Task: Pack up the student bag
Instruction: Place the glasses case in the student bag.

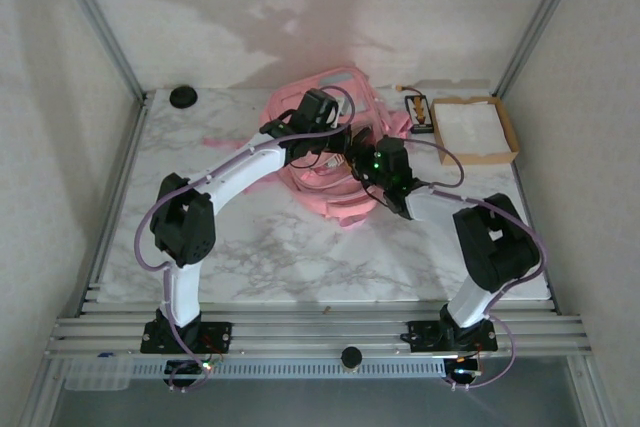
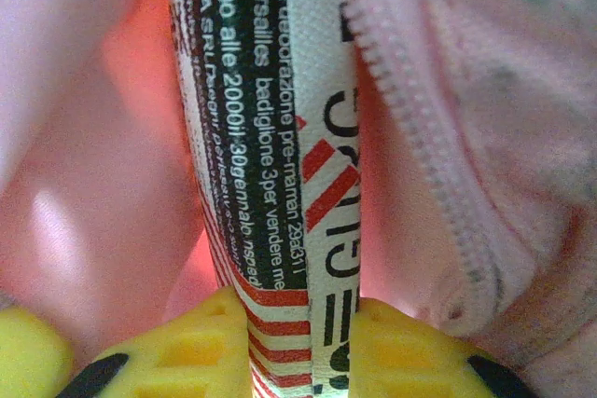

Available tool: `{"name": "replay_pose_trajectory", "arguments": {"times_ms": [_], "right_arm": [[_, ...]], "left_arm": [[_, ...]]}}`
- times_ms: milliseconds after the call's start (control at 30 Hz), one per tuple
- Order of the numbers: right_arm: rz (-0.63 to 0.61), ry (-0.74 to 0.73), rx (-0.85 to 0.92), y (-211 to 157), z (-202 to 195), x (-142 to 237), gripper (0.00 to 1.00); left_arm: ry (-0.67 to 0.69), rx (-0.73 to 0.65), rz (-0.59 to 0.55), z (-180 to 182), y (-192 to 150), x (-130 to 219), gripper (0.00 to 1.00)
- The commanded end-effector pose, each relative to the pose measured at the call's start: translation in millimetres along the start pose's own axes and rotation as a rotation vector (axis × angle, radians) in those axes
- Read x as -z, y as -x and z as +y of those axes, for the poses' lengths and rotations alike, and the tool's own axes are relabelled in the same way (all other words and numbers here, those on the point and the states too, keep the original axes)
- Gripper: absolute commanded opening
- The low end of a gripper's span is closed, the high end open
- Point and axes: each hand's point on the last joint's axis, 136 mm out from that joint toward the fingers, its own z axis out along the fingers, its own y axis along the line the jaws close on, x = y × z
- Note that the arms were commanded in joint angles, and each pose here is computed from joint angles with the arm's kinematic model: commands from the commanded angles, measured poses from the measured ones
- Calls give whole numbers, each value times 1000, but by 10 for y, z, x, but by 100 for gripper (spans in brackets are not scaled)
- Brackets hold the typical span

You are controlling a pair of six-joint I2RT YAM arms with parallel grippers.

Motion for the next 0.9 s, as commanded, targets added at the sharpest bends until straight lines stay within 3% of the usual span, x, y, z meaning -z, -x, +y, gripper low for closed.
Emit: {"name": "replay_pose_trajectory", "arguments": {"times_ms": [0, 67, 133, 233, 300, 333, 433, 533, 600, 700, 867], "right_arm": [[-196, 97, -40, 357, 298, -11, 19], [-205, 68, 6, 381, 355, -143, 20], [-152, 132, 22, 267, 482, -290, 28], [-111, 135, 16, 155, 390, -361, 35], [-116, 125, 54, 146, 347, -277, 46], [-112, 110, 82, 138, 348, -231, 56], [-96, 106, 161, 121, 425, -22, 64], [-114, 48, 156, 169, 246, 246, 67], [-114, 12, 134, 208, 87, 330, 64], [-103, 11, 122, 284, 0, 334, 51], [1, 95, 143, 227, 169, 96, 38]], "left_arm": [[-199, 39, -69, -643, 249, 369, 0], [-236, 42, -64, -753, 245, 369, 0], [-250, 49, -62, -791, 251, 341, 0], [-254, 74, -69, -771, 274, 314, 0], [-253, 74, -91, -773, 330, 336, 0], [-252, 73, -96, -766, 351, 339, 0], [-238, 77, -101, -699, 392, 342, 0], [-225, 82, -119, -648, 444, 378, 0], [-230, 85, -128, -661, 460, 395, 0], [-270, 109, -110, -728, 404, 358, 0], [-305, 135, -87, -805, 272, 266, 0]]}}
